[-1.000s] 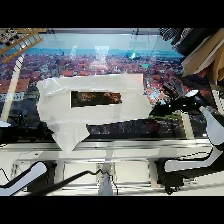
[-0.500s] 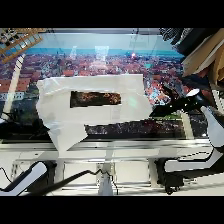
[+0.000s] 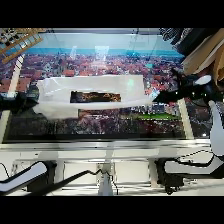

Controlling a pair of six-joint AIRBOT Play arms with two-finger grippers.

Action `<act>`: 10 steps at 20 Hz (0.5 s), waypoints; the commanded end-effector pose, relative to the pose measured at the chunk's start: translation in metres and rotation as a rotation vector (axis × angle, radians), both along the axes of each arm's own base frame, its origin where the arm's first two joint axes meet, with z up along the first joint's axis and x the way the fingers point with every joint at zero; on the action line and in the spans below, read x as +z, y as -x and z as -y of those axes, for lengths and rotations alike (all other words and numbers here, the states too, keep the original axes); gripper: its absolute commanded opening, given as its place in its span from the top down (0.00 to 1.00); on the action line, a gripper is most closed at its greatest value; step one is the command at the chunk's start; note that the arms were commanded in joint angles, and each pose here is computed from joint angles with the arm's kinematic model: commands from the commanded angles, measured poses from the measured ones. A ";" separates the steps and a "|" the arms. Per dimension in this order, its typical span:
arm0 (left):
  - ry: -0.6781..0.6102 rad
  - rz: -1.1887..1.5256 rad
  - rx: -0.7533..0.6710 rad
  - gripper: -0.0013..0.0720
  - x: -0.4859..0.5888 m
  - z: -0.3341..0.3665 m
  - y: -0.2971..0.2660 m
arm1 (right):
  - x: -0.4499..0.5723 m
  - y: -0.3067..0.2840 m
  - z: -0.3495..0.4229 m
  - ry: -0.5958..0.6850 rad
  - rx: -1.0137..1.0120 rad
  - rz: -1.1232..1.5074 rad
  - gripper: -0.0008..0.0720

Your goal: Fold the clothes and pants, and hang the long-sleeved shirts on hangers.

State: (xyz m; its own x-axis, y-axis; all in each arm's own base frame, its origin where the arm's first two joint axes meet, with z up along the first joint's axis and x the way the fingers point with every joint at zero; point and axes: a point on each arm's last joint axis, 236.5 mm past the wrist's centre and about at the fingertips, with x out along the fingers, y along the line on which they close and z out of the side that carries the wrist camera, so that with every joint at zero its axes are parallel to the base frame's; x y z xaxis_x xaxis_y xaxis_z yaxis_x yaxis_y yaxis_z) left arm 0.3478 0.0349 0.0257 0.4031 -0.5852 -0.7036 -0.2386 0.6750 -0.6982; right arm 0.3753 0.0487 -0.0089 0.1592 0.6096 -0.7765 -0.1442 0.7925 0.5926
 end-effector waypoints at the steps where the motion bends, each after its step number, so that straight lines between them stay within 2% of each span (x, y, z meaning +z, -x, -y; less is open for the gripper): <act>1: 0.136 0.035 0.067 0.98 0.003 0.000 -0.056 | 0.007 -0.064 -0.010 0.066 -0.131 0.106 0.98; 7: 0.251 0.100 0.238 0.98 -0.016 -0.024 -0.140 | -0.021 -0.152 -0.017 0.104 -0.216 0.172 0.98; 10: 0.262 0.152 0.309 0.98 -0.016 -0.040 -0.171 | -0.037 -0.180 -0.015 0.099 -0.227 0.173 0.97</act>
